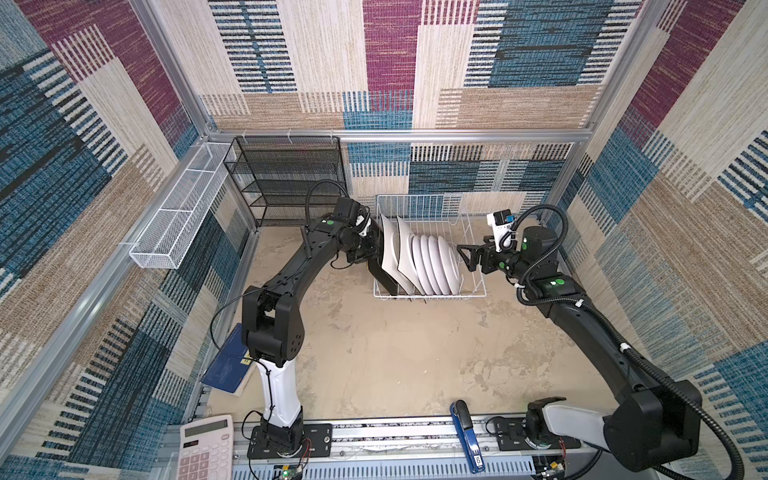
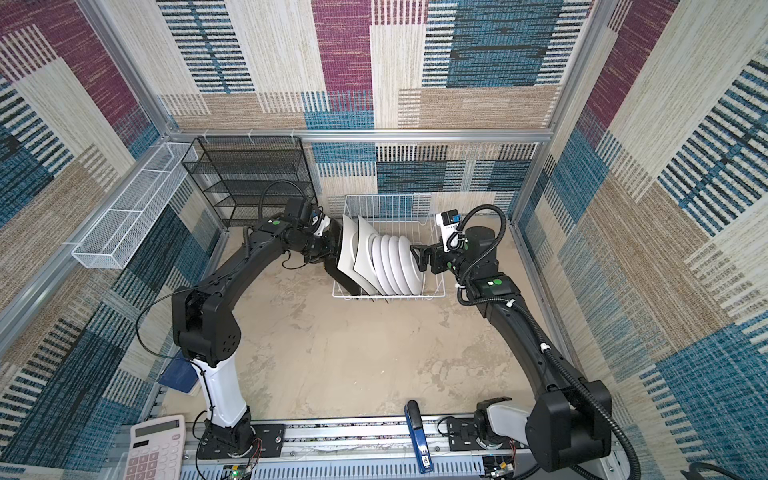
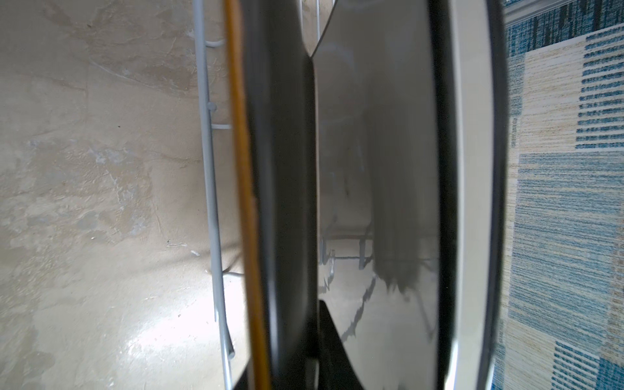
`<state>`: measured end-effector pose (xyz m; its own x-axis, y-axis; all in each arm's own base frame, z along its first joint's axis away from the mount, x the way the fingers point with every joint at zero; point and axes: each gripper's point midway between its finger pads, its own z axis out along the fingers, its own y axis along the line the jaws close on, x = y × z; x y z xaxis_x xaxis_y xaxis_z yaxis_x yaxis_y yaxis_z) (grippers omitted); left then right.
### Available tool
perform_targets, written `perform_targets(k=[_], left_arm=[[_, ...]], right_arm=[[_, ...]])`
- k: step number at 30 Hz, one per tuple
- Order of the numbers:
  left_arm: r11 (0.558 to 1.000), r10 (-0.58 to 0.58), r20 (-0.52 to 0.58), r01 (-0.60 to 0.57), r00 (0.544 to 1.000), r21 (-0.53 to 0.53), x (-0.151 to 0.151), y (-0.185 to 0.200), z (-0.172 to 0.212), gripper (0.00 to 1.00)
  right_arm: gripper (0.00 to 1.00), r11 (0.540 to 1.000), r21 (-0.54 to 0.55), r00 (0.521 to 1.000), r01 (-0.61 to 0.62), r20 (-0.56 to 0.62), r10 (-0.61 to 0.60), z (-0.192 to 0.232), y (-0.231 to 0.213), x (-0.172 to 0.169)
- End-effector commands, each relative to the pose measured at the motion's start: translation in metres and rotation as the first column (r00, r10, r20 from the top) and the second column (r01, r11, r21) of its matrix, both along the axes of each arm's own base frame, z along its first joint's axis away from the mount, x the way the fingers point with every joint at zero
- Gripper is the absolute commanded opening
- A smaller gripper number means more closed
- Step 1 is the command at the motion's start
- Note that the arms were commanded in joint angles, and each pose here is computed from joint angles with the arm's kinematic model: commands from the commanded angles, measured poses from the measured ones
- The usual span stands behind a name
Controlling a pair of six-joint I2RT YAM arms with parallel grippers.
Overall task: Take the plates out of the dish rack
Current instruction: 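Close the left gripper on the dark plate's rim while the right gripper waits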
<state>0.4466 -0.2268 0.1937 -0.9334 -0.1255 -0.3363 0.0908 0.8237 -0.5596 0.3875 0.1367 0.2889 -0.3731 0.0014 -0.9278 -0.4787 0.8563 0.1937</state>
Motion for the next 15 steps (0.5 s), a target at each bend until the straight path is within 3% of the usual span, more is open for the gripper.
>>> perform_targets(k=[1,6,15], left_arm=[[1.0,0.013,0.027,-0.013,1.0,0.006,0.002,0.004,0.007,0.13],[1.0,0.019,0.025,-0.018,0.999,-0.021,0.002,0.001,0.01,0.0],[0.996,0.017,0.052,-0.013,0.998,-0.092,-0.002,-0.006,0.029,0.0]], right_arm=[[0.99,1.0,0.013,0.999,0.008,0.031,-0.008,0.008,-0.001,0.002],[0.99,1.0,0.016,0.999,0.015,0.035,-0.016,0.01,-0.002,0.001],[0.99,1.0,0.025,0.999,0.014,0.031,-0.015,0.012,-0.001,0.004]])
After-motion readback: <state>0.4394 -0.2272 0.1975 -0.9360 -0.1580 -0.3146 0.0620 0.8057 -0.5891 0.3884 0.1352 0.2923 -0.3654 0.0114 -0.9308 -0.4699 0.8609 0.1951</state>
